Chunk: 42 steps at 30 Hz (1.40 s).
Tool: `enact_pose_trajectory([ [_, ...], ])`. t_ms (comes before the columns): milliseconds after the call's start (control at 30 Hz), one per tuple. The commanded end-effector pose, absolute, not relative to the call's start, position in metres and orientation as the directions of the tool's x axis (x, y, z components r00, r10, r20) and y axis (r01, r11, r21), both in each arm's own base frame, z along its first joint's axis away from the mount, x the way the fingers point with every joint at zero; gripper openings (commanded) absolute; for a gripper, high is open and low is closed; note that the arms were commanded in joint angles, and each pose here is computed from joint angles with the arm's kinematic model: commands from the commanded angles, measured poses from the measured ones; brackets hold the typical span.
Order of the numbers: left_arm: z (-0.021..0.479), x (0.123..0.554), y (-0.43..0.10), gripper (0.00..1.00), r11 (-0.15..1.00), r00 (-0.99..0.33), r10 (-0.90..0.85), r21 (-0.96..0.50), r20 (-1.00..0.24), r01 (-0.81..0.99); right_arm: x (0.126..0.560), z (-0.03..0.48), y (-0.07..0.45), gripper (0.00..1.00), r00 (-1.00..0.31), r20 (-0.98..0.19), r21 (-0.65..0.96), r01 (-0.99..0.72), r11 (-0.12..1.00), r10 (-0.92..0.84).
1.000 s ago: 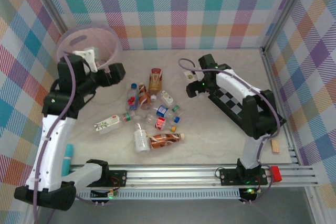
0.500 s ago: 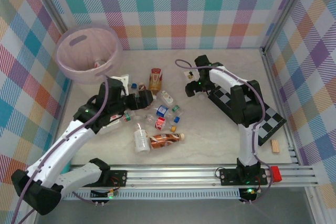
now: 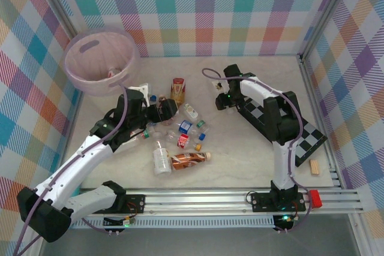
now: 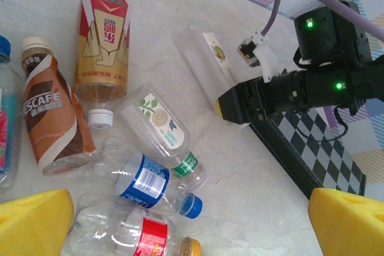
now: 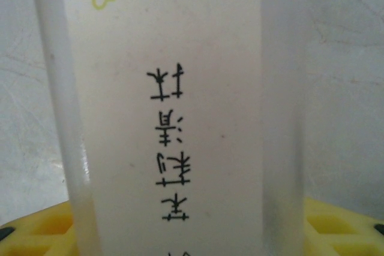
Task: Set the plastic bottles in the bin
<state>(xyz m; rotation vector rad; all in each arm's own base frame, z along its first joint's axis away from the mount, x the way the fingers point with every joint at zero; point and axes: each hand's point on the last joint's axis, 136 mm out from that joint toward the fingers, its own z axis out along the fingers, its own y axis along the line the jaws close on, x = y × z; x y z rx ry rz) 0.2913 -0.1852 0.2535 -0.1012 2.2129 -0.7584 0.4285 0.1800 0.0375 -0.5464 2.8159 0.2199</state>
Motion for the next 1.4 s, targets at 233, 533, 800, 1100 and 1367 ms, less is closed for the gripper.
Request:
enact_pose_trajectory([
  [233, 0.261, 0.306, -0.207, 1.0, 0.749, -0.684, -0.355, -0.631, -0.638, 0.2, 0.388, 0.096, 0.185, 0.56, -0.889, -0.37, 0.232, -0.369, 0.9, -0.269],
  [533, 0.272, 0.32, -0.211, 1.0, 0.685, -0.658, -0.453, -0.707, -0.602, 0.175, 0.338, 0.143, 0.179, 0.56, -0.857, -0.462, 0.257, -0.374, 0.891, -0.226],
  [800, 0.279, 0.337, -0.238, 1.0, 0.516, -0.691, -0.533, -0.835, -0.488, 0.192, 0.282, 0.171, 0.223, 0.55, -0.8, -0.583, 0.404, -0.437, 0.803, -0.142],
  [1100, 0.262, 0.347, -0.264, 1.0, 0.43, -0.73, -0.547, -0.886, -0.41, 0.175, 0.26, 0.185, 0.269, 0.54, -0.759, -0.631, 0.461, -0.531, 0.711, -0.158],
  [1367, 0.254, 0.35, -0.286, 0.98, 0.404, -0.756, -0.532, -0.899, -0.381, 0.168, 0.255, 0.188, 0.294, 0.54, -0.74, -0.644, 0.461, -0.577, 0.674, -0.194],
])
